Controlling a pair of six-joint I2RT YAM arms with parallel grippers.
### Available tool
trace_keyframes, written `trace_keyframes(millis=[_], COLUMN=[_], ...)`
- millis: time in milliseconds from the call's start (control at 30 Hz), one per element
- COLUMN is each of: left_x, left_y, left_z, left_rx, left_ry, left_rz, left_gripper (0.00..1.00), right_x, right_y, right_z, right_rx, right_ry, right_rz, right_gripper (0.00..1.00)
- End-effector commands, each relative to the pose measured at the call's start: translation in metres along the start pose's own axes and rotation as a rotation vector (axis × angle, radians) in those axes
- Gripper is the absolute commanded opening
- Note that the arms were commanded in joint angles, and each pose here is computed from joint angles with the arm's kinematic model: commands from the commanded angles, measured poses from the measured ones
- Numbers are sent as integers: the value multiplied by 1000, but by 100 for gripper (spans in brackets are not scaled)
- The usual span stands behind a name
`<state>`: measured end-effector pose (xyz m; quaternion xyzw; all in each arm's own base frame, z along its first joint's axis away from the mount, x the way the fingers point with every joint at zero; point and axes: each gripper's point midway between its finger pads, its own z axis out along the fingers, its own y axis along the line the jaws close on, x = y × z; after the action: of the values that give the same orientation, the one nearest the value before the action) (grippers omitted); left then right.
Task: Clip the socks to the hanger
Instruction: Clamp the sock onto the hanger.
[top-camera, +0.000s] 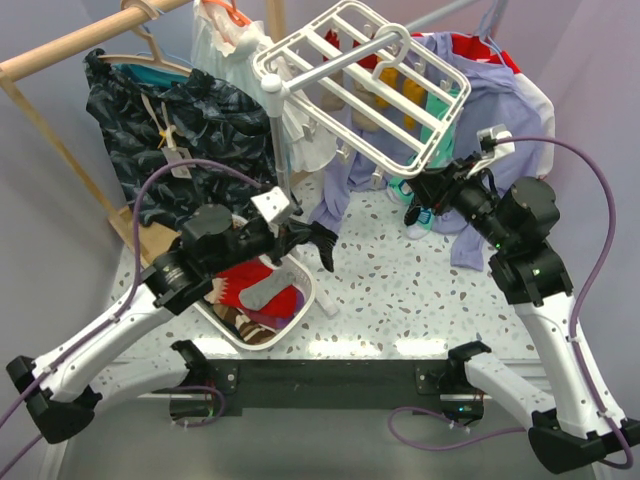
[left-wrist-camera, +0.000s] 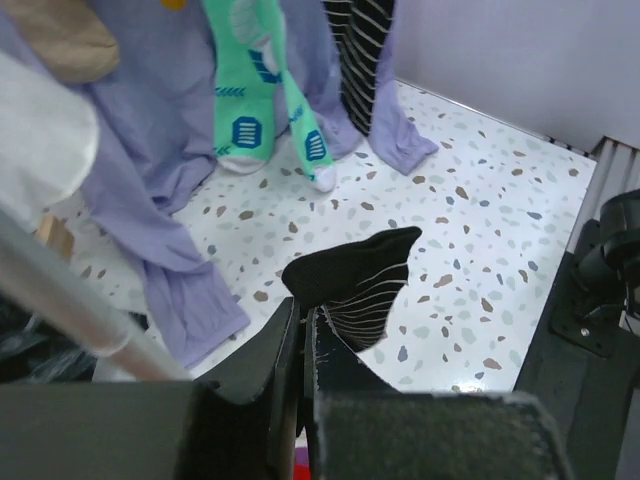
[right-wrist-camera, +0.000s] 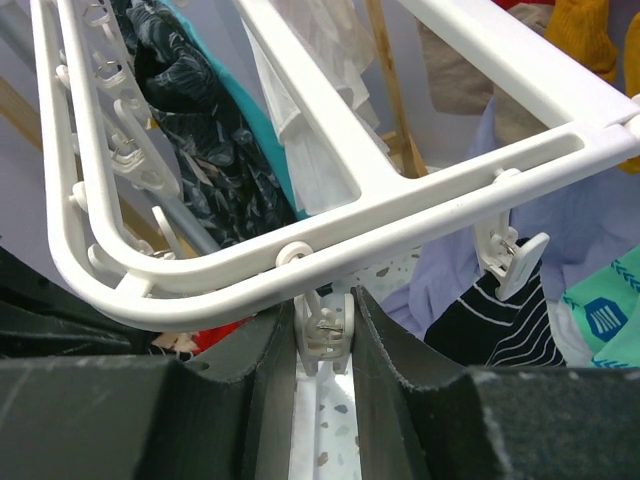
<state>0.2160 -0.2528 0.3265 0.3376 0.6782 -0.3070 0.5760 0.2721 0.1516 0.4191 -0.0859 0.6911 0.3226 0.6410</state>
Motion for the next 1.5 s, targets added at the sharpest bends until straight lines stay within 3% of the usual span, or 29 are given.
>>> trace_keyframes(millis=[0,200,433,967,1467], left_x=[-58,-84,-86,-97,-117], left_y=[-27,-38,-45,-39,-39], left_z=[21,54,87,113,110], left_rx=[96,102,65,-12,-11], left_ry=[-153,-243,-276,-363,-434], left_rz=[122,97,35,-64,-121], left_gripper=[0,0,0,0,0], right_x=[-13,-10,-10,-5,2], right_y=[16,17,23,30,31], right_z=[1,2,1,1,2], right_rx=[-79,-94,-127,-178,-196], right_ry=[-35,-25,-26,-17,0], right_rz=[-7,-10,-11,1,2], right_gripper=[15,15,15,13,13])
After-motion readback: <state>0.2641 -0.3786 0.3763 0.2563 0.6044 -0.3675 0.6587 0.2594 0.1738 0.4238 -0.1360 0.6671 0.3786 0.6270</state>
